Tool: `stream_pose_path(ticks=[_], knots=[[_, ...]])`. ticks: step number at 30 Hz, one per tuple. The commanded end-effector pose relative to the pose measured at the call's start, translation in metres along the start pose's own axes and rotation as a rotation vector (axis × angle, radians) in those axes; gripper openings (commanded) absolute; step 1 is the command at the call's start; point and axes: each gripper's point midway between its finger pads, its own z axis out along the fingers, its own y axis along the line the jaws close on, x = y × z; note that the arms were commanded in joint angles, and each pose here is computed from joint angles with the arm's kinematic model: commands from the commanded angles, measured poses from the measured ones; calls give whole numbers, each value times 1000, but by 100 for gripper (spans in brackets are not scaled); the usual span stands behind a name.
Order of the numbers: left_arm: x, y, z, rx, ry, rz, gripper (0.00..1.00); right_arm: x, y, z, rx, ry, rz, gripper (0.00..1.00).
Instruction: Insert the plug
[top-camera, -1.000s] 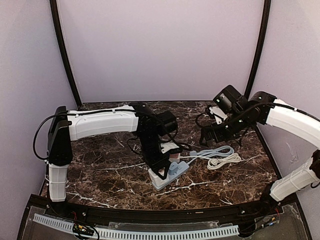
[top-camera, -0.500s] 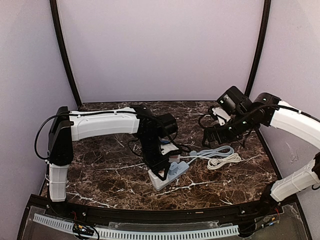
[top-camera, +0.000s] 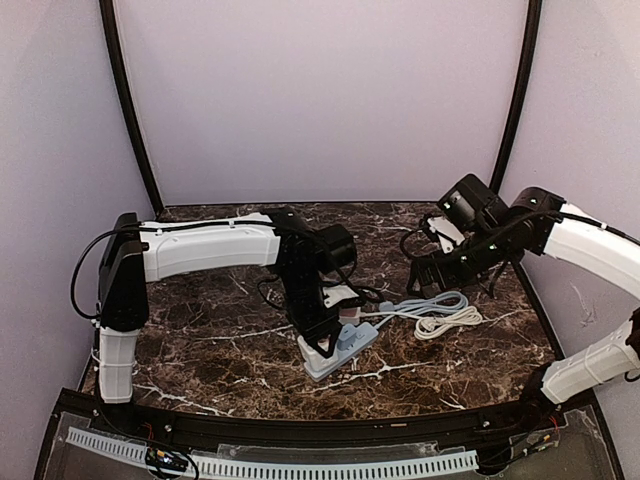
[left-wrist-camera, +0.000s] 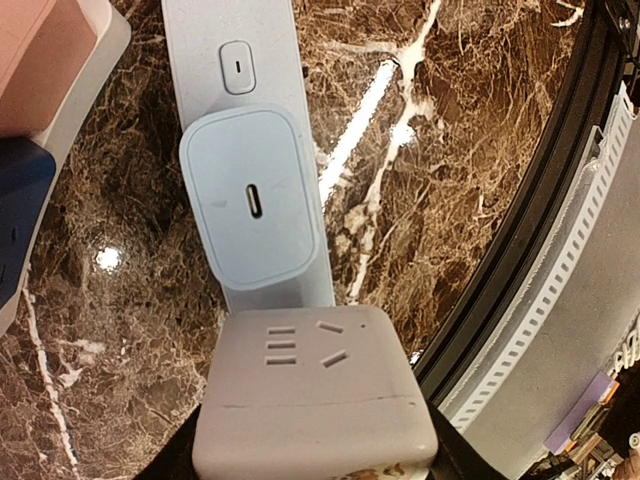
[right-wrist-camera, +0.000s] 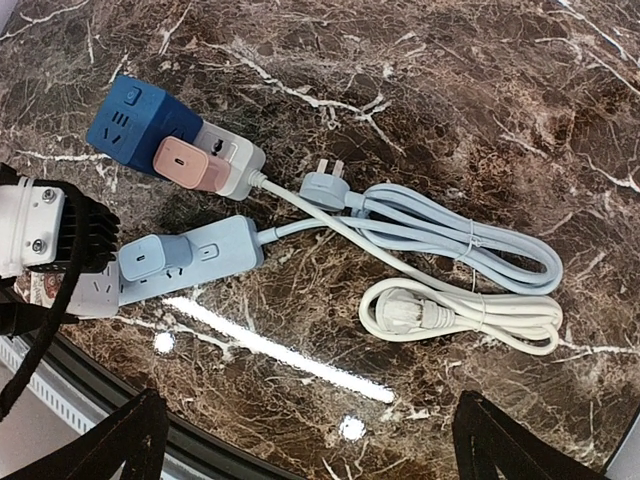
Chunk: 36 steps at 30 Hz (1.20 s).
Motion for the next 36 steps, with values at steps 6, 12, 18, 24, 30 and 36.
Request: stream_pose_path(ticks=[6,12,18,24,30,36], knots=[[11,13,8,-48,45,-9,15,7,-4,-3,-4,4,32,99],[9,19,13,-74,36,-22,15,9,-5,-4,0,11,38,99],[19,29,14,-128,73,-22,14,10,-6,-5,-1,7,43,99],[22,38,8,-179,82,-14,14,13,-6,-5,-2,11,49,99],[21,42,4,-176,73,-28,13,15,-7,-5,-3,15,56,98],[18,21,3,-53,51,-28,14,18,-7,-3,-4,22,59,99]])
